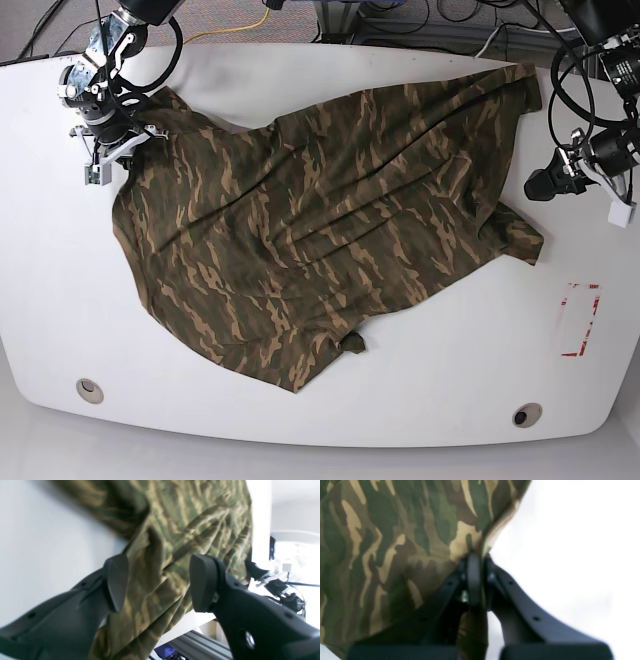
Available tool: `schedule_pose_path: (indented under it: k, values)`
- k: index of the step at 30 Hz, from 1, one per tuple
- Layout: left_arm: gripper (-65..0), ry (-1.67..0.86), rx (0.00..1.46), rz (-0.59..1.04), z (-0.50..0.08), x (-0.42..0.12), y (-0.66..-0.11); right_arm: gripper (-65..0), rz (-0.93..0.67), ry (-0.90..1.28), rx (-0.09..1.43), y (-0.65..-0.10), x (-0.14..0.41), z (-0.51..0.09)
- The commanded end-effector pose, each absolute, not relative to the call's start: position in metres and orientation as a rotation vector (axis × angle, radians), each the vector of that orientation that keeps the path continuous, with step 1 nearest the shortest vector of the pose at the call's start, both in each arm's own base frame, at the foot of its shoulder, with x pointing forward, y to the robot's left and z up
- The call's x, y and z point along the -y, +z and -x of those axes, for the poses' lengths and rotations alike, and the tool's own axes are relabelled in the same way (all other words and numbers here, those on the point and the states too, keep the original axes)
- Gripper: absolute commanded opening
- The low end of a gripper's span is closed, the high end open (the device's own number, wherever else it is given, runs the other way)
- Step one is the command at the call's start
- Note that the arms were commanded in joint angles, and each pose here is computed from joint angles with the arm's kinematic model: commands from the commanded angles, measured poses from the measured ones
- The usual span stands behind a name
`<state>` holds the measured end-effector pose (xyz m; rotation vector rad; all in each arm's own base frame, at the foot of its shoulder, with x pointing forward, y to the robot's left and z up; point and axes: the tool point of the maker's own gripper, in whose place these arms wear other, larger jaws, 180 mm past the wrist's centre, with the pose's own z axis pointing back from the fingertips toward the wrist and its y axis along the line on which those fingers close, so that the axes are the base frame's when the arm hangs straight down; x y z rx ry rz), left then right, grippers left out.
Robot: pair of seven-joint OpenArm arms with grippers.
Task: Layout the t-shirt on the table in an organized manner, then fold the t-shirt properly
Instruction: 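Hold the shirt corners with both grippers, adjusting the grasps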
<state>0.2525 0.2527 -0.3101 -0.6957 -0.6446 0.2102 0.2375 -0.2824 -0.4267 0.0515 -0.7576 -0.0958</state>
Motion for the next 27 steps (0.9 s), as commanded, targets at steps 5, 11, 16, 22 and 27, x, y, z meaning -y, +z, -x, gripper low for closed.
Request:
schedule_pose_path:
  k: [5,11,16,22,27]
  values:
    - [-29.2,0.178,0.643,0.686,-0.231,-0.268,-0.300,-63.4,-0.061,-0.041,0.730,-0.429,0.273,-0.239]
    - [-29.2,0.196,0.570,0.677,-0.207,-0.270,-0.314,-63.4,-0.065,-0.040,0.727,-0.430,0.271,-0.238]
    - [-28.9,0.203,0.520,0.658,-0.191,-0.273,-0.322,-63.4,-0.065,-0.040,0.727,-0.430,0.271,-0.238]
    - [-28.6,0.229,0.459,0.644,-0.169,-0.276,-0.333,-63.4,-0.064,-0.041,0.727,-0.430,0.271,-0.238]
    - [-28.6,0.246,0.418,0.634,-0.155,-0.277,-0.340,-63.4,-0.064,-0.041,0.727,-0.430,0.271,-0.238]
